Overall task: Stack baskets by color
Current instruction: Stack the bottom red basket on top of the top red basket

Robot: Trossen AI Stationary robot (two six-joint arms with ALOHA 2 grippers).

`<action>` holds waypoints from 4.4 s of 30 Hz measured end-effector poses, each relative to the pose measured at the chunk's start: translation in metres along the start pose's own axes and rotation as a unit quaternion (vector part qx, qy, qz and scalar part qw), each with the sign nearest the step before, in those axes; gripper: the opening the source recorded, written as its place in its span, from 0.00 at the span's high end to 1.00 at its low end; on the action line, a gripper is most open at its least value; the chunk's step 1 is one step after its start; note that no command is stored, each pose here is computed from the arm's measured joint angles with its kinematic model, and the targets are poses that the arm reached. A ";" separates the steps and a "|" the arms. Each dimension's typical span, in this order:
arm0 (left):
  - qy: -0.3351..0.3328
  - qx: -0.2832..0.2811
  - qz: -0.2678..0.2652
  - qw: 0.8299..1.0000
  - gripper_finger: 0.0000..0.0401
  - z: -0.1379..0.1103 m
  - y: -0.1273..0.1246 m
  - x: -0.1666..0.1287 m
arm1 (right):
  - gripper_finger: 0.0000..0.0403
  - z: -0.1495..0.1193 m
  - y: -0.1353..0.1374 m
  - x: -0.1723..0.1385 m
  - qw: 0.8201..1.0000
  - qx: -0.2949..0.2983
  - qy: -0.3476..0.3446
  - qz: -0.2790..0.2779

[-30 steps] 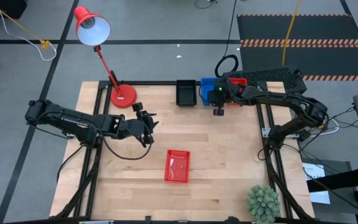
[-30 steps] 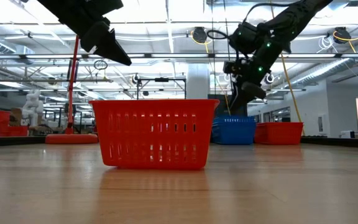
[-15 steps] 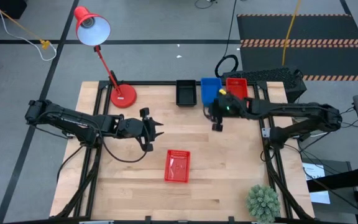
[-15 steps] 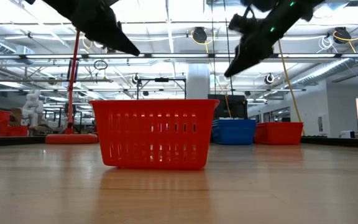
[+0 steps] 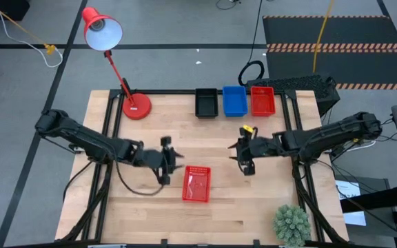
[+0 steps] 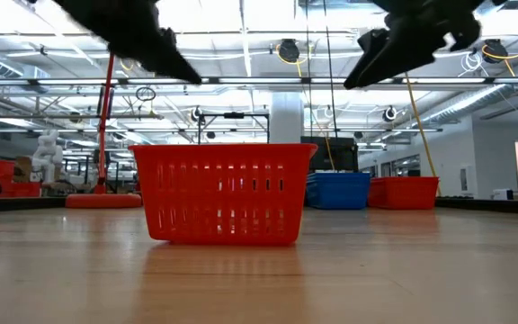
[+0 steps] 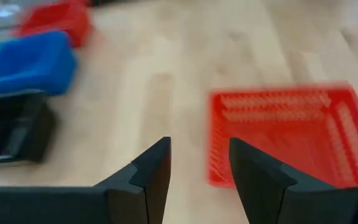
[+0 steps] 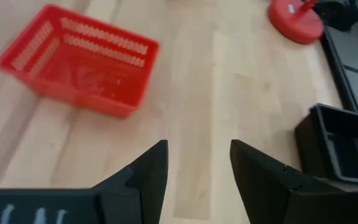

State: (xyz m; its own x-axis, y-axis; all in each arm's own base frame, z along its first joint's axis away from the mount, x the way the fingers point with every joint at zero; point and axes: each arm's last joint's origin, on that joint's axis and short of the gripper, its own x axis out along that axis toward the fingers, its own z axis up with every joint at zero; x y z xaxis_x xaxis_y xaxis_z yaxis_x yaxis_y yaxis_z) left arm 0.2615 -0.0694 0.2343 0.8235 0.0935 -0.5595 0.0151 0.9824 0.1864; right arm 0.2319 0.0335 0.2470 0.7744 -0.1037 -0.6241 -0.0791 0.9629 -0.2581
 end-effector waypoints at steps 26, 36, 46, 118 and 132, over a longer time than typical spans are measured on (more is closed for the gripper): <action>0.089 0.004 -0.168 0.982 0.59 0.014 -0.089 0.074 | 0.58 -0.006 0.010 0.001 1.000 -0.014 0.004 0.016; 0.151 -0.027 -0.158 0.975 0.46 0.001 -0.117 0.083 | 0.58 -0.006 0.010 0.001 1.000 -0.012 0.007 0.016; 0.166 -0.013 -0.085 0.982 0.68 -0.004 -0.109 0.084 | 0.58 0.009 0.010 0.003 0.997 0.048 -0.066 0.012; 0.136 0.106 0.042 0.984 0.94 0.103 0.023 0.093 | 0.86 0.009 0.011 0.041 0.997 0.038 0.001 -0.064; 0.107 0.112 0.062 0.986 0.67 0.110 0.017 0.092 | 0.98 0.005 0.011 0.042 0.999 -0.011 0.021 -0.041</action>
State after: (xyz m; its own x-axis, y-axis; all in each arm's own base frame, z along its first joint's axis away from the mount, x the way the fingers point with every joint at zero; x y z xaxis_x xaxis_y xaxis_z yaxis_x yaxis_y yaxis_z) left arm 0.3992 -0.0620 0.2746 0.6890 0.2654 -0.6744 0.0665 0.9035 0.4235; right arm 0.2667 0.0413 0.2219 0.7513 -0.1926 -0.6312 -0.0313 0.9450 -0.3256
